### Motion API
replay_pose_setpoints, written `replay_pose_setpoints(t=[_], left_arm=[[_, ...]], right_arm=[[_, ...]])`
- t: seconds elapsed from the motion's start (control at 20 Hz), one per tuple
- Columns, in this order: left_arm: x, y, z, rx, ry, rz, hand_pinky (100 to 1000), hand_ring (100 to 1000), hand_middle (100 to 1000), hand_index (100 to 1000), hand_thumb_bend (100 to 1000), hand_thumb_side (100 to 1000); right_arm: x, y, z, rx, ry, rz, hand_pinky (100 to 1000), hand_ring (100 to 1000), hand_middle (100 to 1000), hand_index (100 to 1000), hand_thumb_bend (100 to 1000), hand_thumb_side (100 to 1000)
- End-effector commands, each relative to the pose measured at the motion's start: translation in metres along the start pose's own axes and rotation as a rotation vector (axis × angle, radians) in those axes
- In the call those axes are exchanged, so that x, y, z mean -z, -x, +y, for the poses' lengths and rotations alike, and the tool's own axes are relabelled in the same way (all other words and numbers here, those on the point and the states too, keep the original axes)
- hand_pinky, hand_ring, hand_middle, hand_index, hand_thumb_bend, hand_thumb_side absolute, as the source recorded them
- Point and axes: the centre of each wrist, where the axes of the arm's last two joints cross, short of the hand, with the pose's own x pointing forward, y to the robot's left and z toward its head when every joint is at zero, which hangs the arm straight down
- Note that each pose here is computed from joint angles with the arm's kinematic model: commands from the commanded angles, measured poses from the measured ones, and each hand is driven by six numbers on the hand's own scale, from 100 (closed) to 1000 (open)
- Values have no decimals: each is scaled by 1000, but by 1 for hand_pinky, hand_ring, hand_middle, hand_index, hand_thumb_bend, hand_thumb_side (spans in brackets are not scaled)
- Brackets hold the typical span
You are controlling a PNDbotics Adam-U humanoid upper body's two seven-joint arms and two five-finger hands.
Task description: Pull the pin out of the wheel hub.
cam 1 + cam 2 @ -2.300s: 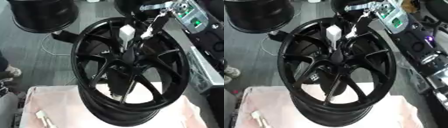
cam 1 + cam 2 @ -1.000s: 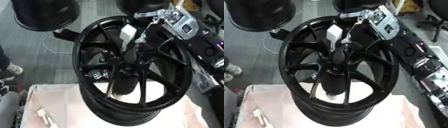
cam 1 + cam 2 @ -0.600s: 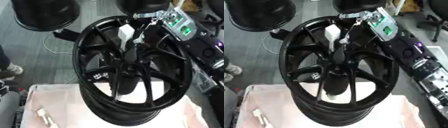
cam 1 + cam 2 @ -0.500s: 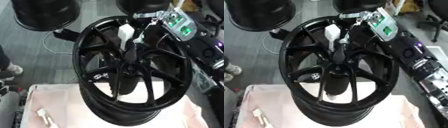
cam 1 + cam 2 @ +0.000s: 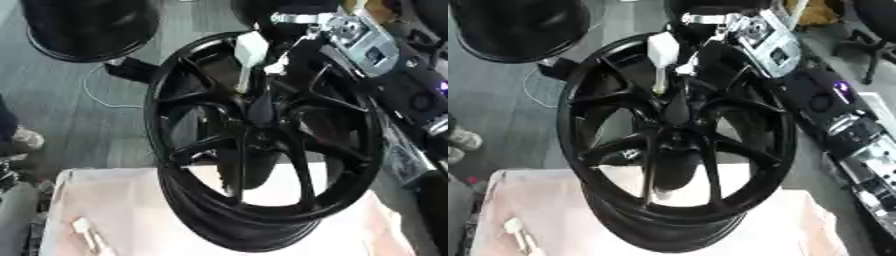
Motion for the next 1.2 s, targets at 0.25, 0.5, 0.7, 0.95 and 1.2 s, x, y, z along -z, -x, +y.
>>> replay_pose_setpoints(t=[0.25, 0.5, 0.7, 0.95, 1.2], left_arm=[[-1, -6, 3, 19, -5, -11, 502, 566, 633, 686, 313, 978], [-3, -5, 7, 25, -18, -2, 502, 566, 633, 686, 312, 978], [-6, -4, 10, 33, -31, 8, 502, 566, 633, 686, 311, 978], [-9, -3, 14, 39, -47, 16, 502, 566, 633, 686, 311, 978], [-12, -2, 20, 36, -82, 17, 501, 566, 634, 686, 310, 979]], right_arm=[[-24, -13, -41, 23, 195, -66, 277, 264, 400, 580, 268, 100], [-53, -21, -71, 28, 340, -103, 279, 265, 402, 581, 276, 121], [-96, -17, -97, 42, 503, -96, 282, 267, 406, 583, 284, 143], [-170, 15, -112, 90, 728, -9, 289, 272, 412, 585, 302, 148], [-254, 53, -107, 178, 966, 147, 299, 278, 418, 585, 330, 122]])
